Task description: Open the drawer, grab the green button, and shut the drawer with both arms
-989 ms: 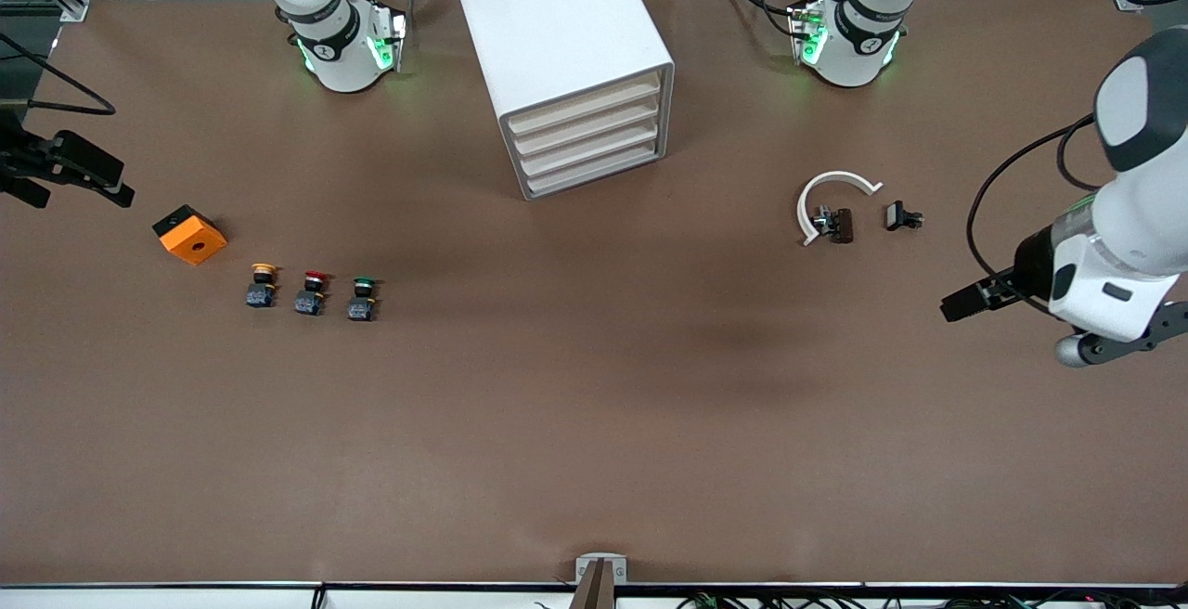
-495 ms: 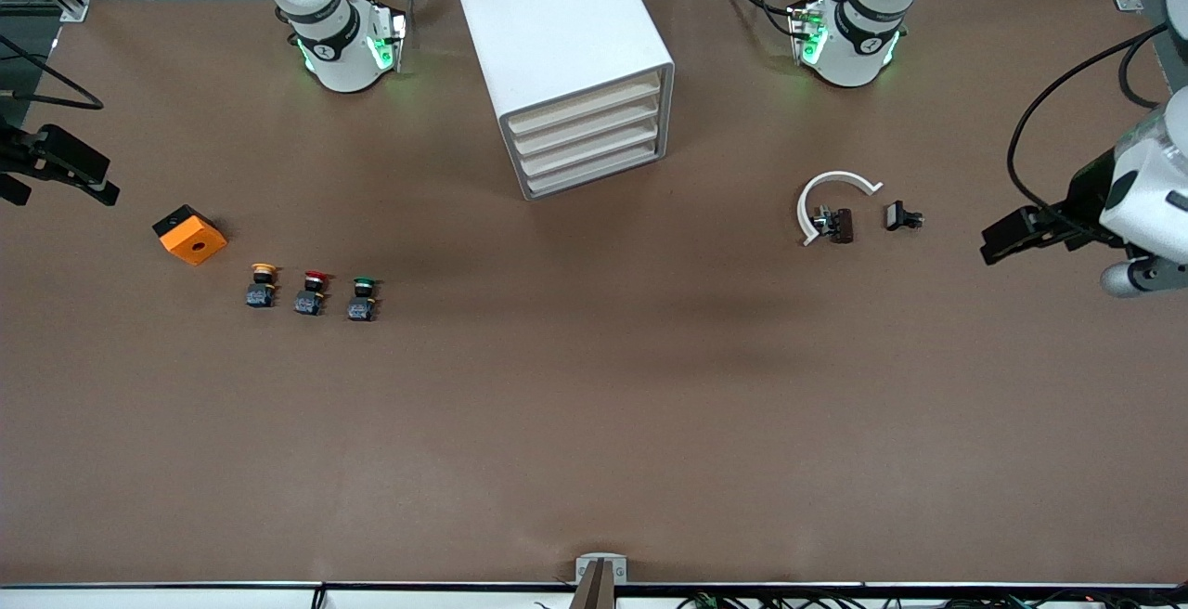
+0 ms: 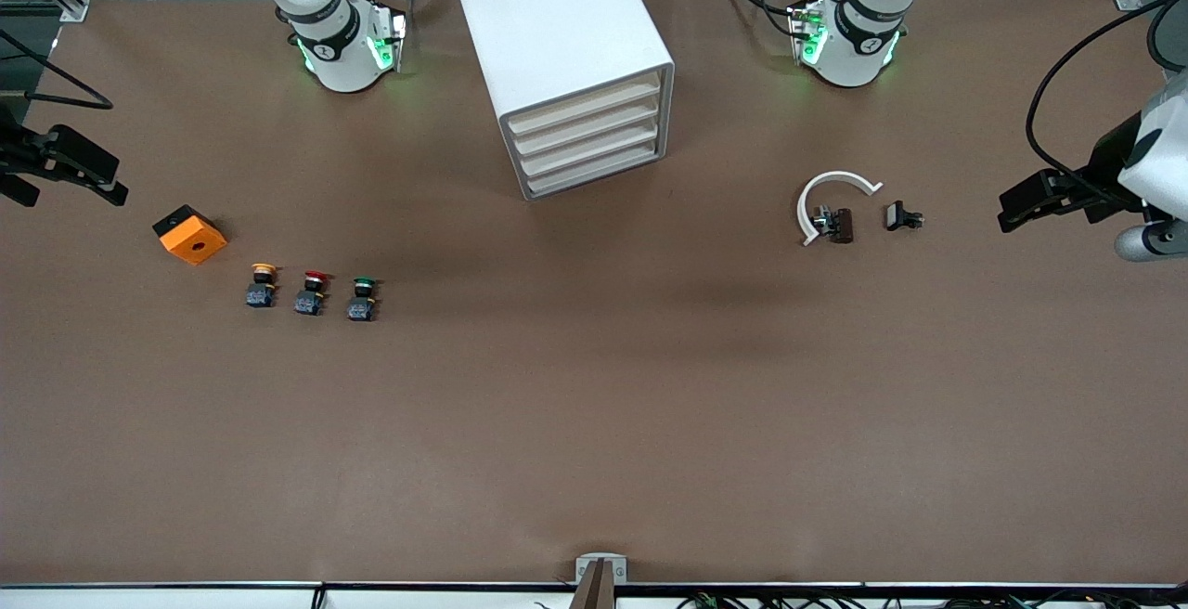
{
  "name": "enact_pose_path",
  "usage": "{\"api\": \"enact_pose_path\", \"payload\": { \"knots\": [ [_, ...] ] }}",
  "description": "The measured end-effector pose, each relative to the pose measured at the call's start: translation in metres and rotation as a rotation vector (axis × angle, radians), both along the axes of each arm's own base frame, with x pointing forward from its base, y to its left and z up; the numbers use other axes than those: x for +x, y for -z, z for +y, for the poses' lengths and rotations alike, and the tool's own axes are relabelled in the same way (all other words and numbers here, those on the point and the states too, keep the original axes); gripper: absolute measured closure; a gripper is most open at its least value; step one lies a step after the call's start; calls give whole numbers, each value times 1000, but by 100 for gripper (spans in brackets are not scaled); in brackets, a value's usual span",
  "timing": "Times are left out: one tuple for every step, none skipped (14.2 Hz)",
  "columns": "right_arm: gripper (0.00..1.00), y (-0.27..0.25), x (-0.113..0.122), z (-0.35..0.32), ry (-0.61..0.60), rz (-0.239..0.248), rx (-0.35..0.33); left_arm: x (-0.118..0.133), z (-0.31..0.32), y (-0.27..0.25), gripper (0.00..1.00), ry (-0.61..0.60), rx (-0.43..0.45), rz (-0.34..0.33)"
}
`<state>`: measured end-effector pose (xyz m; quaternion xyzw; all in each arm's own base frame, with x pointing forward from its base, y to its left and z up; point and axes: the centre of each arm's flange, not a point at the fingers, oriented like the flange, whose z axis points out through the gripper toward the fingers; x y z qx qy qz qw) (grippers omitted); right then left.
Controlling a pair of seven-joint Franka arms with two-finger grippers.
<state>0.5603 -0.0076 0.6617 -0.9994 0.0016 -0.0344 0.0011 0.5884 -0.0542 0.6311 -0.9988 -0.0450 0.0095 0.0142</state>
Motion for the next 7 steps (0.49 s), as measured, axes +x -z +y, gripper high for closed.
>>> {"api": "enact_pose_path", "payload": {
  "knots": [
    [0, 0, 0, 0, 0, 0, 0, -4, -2, 0, 0, 2, 5, 3],
    [0, 0, 0, 0, 0, 1, 0, -7, -3, -1, 0, 3, 12, 4],
    [0, 0, 0, 0, 0, 1, 0, -10, -4, -2, 0, 10, 19, 3],
    [0, 0, 0, 0, 0, 1, 0, -13, -3, -4, 0, 21, 26, 2],
    [0, 0, 0, 0, -1, 1, 0, -16, 0, -5, 0, 28, 28, 2],
    [0, 0, 0, 1, -1, 1, 0, -18, 5, -6, 0, 35, 25, 3],
    [0, 0, 0, 1, -2, 2, 0, -21, 10, -6, 0, 40, 23, 6]
  ]
}}
